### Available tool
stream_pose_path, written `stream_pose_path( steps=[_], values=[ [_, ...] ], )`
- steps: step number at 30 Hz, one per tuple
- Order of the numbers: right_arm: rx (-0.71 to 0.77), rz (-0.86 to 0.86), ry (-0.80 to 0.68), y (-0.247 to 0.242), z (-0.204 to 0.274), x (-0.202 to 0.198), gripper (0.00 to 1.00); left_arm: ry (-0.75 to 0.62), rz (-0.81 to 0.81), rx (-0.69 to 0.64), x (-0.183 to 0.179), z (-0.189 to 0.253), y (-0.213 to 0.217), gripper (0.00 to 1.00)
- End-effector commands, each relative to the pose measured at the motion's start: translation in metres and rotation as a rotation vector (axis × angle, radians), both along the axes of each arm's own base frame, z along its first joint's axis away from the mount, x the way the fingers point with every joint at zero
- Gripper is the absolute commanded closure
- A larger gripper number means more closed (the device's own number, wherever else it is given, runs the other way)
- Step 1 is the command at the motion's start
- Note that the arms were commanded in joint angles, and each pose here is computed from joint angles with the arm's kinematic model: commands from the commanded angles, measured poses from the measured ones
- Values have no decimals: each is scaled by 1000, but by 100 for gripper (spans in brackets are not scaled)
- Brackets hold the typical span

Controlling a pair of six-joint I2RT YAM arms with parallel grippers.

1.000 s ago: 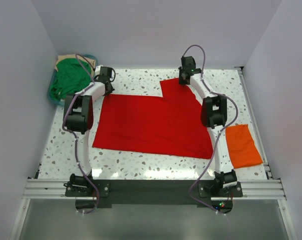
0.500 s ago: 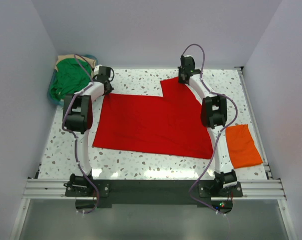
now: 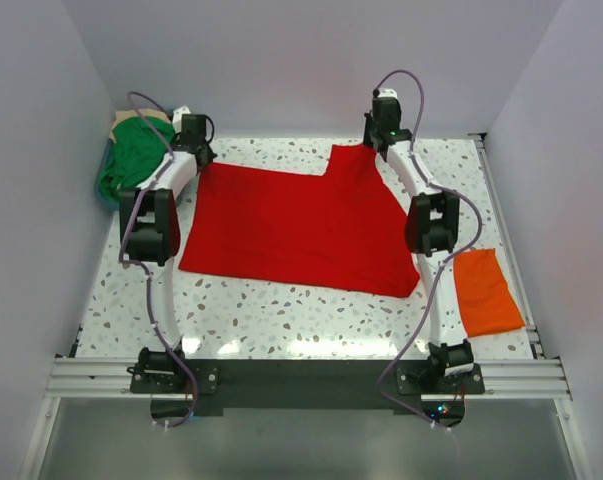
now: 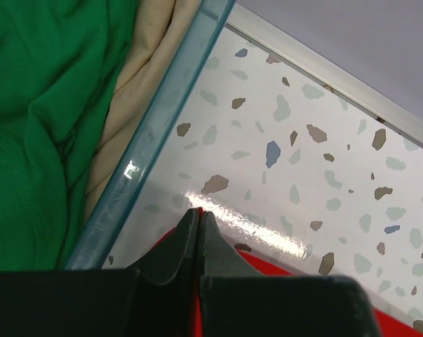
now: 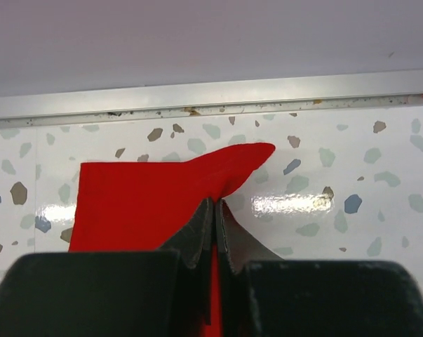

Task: Fold and stack the t-shirts
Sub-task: Fold the tshirt

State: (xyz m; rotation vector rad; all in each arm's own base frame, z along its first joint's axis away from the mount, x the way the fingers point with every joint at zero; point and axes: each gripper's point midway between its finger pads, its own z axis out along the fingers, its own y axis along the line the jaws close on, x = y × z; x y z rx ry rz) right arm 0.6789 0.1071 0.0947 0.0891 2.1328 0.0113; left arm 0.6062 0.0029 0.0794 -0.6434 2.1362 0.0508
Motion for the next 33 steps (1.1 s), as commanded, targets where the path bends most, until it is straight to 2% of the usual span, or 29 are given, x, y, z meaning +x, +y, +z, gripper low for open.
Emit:
stream_pose_path(
  steps=[1,6,8,9,10,20,24,33],
  values=[
    [26,-2,-212,-5,104,13,100,-84,4,-9,21,19,9,100],
    [34,-3,-235,-8,138,-3,100,-109,-1,-14,22,32,11,100],
    [41,-11,-186,-9,122,-16,100,-107,-7,-18,20,32,10,100],
    [53,-14,-214,-11,147,-27,100,-119,-8,-20,19,39,10,100],
    [62,-27,-162,-12,125,-38,100,-106,-9,-20,16,35,9,100],
    [138,-83,-46,-16,115,-142,100,-41,13,-29,-16,26,16,100],
    [140,-86,28,-9,93,-184,100,-19,27,-43,-30,20,19,100],
    [161,-93,77,0,81,-247,100,-22,38,-54,-56,36,22,100]
  ],
)
